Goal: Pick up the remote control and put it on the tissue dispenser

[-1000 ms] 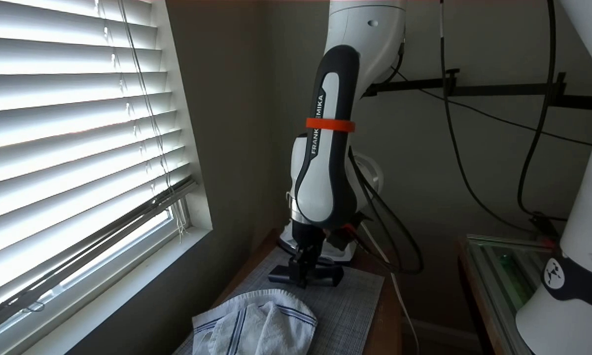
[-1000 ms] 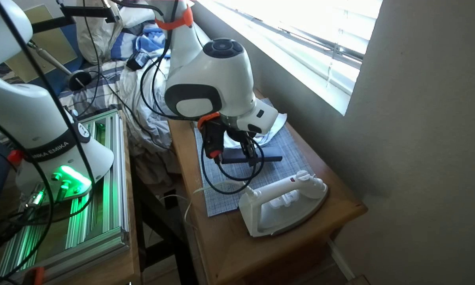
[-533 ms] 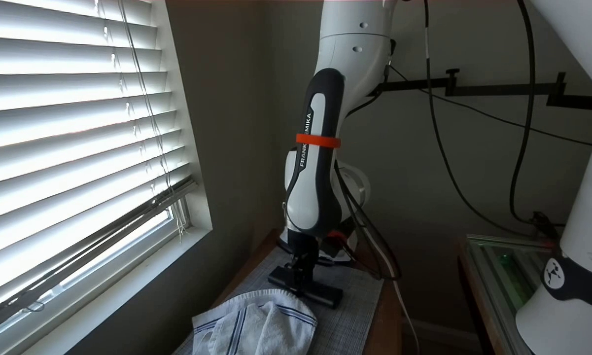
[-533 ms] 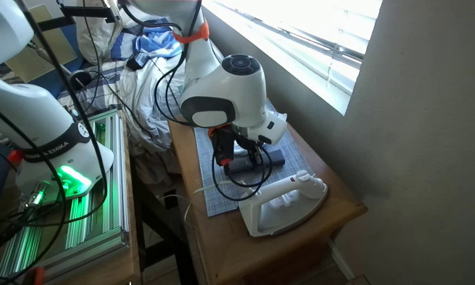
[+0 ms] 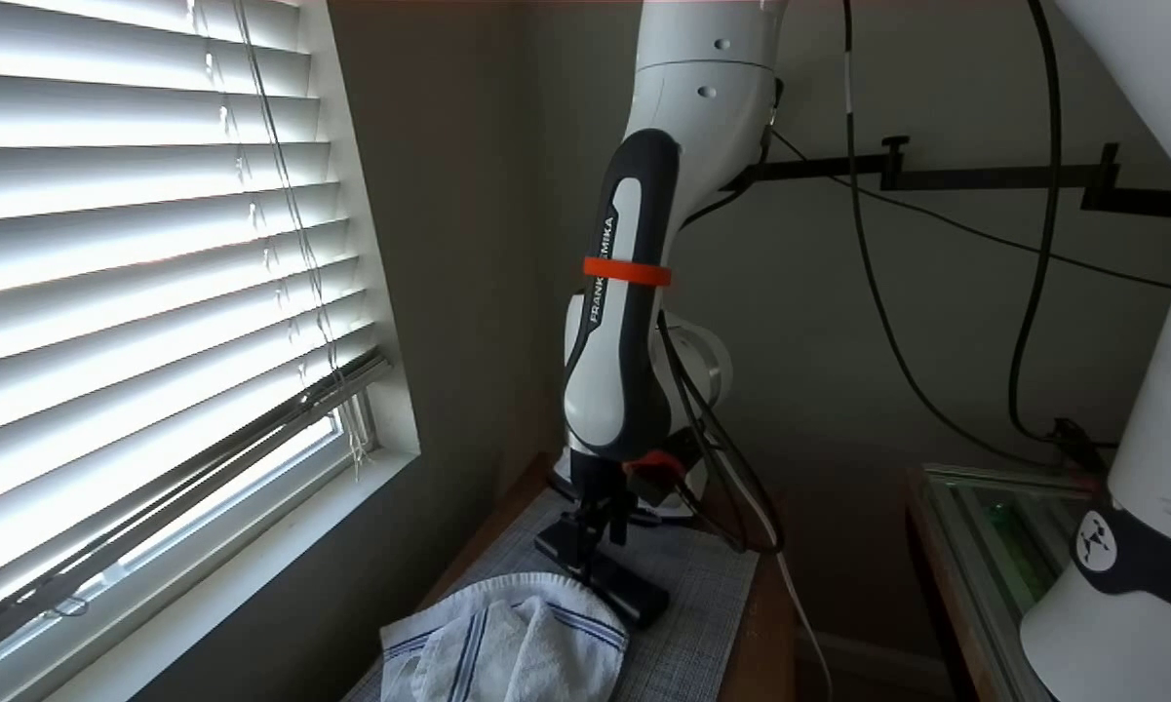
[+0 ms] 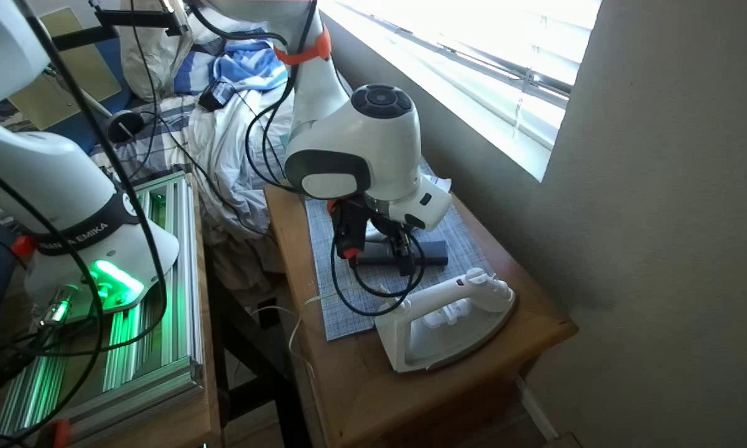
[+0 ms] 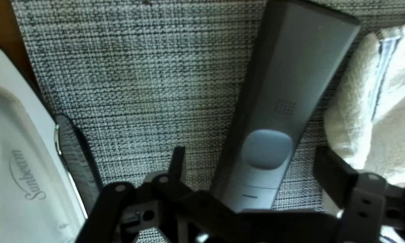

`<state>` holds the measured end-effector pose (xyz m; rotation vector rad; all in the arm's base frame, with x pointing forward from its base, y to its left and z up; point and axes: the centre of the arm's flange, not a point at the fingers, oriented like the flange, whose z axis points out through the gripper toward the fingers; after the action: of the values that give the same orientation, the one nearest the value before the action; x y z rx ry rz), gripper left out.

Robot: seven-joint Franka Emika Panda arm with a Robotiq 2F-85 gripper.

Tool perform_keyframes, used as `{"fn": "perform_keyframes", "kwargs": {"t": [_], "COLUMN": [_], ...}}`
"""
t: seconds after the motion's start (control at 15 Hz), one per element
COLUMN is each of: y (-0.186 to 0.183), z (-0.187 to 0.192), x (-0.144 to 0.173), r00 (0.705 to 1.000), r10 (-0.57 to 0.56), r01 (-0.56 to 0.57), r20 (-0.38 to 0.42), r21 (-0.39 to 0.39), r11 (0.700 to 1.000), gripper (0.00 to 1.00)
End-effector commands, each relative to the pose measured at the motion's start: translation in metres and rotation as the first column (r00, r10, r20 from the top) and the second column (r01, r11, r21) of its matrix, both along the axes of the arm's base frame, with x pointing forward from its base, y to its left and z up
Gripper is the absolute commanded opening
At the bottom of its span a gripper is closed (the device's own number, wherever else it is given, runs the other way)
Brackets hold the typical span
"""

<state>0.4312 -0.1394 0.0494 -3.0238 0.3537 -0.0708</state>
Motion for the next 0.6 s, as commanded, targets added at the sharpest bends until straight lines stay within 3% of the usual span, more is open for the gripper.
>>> {"fn": "perform_keyframes", "kwargs": {"t": [0.0, 0.53], "y": [0.0141, 0.0122], "z": [0.0059, 0.0026], "x": [-0.0128, -0.0072], "r00": [0.995, 0.973], "r10": [-0.096, -0.216], "r01": [0.096, 0.218], "r20": [-0.006, 0.084], "r21": [0.032, -0.006], "r11": [0.995, 0.976], "gripper": [0.99, 1.00]}}
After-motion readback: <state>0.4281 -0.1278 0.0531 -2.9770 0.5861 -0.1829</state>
